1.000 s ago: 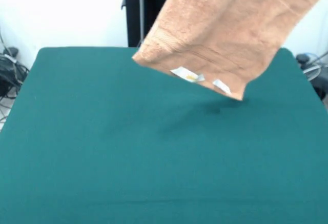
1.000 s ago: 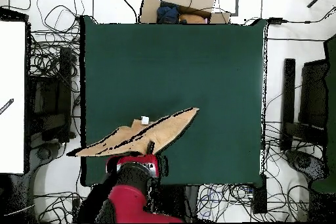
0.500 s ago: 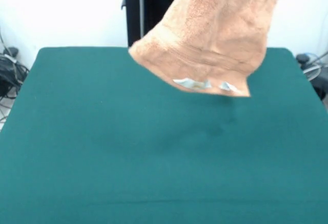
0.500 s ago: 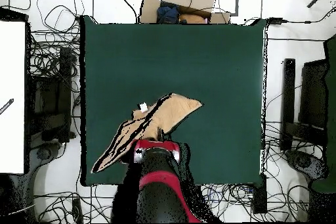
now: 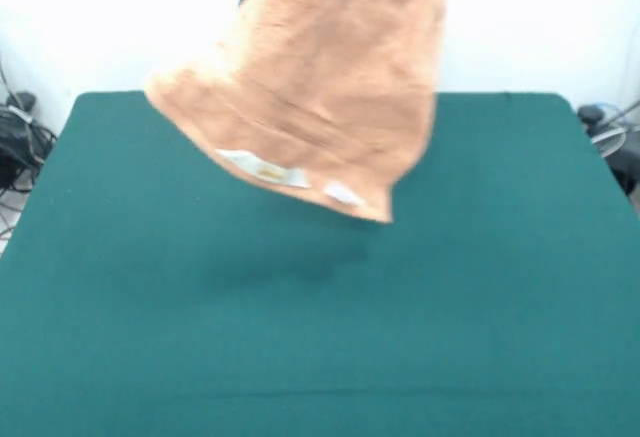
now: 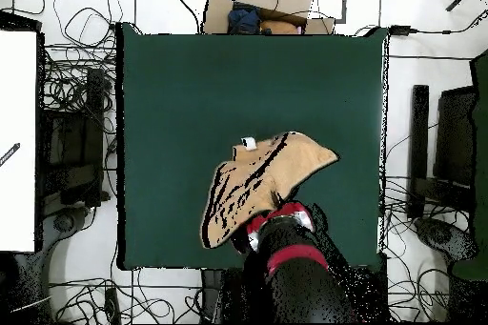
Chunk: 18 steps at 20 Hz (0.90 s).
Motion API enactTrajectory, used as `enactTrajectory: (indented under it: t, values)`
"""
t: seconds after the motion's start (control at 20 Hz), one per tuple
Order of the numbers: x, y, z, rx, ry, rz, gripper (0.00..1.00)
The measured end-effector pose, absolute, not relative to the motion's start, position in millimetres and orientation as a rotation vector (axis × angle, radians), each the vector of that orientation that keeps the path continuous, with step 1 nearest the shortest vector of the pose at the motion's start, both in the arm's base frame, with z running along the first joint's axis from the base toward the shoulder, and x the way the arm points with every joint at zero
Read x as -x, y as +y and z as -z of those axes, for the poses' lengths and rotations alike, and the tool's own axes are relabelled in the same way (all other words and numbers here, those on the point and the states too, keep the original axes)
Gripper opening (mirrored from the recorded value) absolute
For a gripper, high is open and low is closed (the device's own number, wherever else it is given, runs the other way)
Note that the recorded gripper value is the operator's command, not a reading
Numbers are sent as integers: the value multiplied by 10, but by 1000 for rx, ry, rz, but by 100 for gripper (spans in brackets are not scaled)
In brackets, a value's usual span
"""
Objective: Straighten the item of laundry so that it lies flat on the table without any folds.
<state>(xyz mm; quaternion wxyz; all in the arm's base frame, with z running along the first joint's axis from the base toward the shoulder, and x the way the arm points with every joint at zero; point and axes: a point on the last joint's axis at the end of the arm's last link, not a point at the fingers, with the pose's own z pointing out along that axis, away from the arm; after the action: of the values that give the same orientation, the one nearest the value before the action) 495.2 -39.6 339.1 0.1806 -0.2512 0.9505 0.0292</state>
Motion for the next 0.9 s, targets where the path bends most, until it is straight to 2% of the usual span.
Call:
enactTrajectory:
  t: [0.2, 0.75, 0.9]
  values:
    - [-4828, -557, -3332, 784, 2739, -120, 0]
    - [-4627, -1247, -3349, 596, 2809, -192, 0]
    - [-4496, -1305, -3302, 896, 2883, -102, 0]
